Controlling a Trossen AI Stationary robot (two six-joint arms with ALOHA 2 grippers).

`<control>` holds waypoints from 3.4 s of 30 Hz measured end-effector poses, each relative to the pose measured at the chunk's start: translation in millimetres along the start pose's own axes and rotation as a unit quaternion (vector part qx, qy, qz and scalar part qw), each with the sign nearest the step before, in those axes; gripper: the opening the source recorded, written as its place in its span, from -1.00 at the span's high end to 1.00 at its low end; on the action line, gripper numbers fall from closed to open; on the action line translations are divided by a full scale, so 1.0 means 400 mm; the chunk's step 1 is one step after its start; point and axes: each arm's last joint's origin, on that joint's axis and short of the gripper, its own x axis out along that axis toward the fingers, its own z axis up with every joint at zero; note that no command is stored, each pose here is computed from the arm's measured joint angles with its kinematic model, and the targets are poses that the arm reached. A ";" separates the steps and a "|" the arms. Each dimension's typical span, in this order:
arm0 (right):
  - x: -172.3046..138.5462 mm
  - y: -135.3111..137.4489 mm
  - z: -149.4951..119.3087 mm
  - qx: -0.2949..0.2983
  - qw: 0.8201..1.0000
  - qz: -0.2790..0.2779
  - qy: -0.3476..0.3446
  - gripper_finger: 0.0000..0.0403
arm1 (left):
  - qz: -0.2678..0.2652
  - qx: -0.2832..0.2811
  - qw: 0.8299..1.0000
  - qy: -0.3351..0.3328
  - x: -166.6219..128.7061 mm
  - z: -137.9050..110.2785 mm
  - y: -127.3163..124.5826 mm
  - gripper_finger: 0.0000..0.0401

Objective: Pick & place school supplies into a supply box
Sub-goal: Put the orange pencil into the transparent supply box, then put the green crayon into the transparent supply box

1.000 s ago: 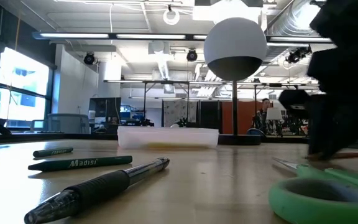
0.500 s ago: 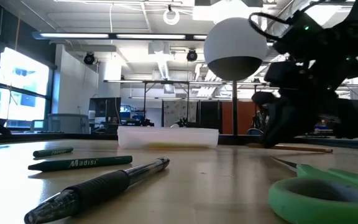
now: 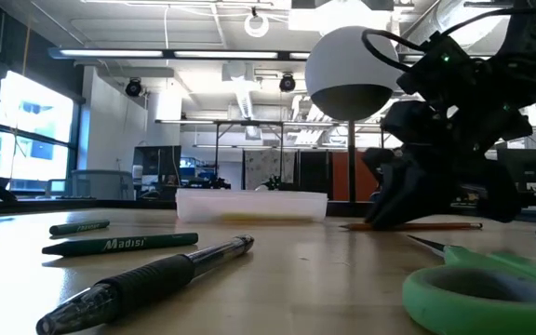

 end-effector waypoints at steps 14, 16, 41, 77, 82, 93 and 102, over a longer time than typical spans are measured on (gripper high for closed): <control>0.034 -0.024 -0.047 0.026 0.998 0.051 0.003 0.59 | -0.004 0.000 1.000 0.004 0.000 -0.001 -0.001 0.41; 0.046 -0.030 -0.056 0.030 0.998 0.057 -0.009 0.62 | -0.004 -0.001 1.000 0.004 0.000 -0.001 -0.001 0.41; 0.077 -0.048 -0.047 0.058 0.989 0.054 -0.124 0.96 | -0.010 -0.010 1.000 0.004 0.000 0.001 -0.003 0.41; 0.341 -0.294 0.314 -0.139 0.982 -0.022 -0.122 0.95 | -0.006 -0.011 1.000 -0.004 0.000 0.003 -0.003 0.41; 0.341 -0.329 0.297 -0.125 0.984 -0.016 -0.129 0.95 | -0.008 -0.013 1.000 -0.002 0.000 0.003 -0.004 0.41; 0.331 -0.374 0.277 -0.074 0.988 -0.026 -0.133 0.76 | -0.009 -0.014 1.000 -0.002 0.000 0.003 -0.004 0.41; 0.276 -0.336 0.346 -0.086 0.989 -0.029 -0.120 0.70 | -0.011 -0.014 1.000 0.000 0.000 0.003 -0.004 0.41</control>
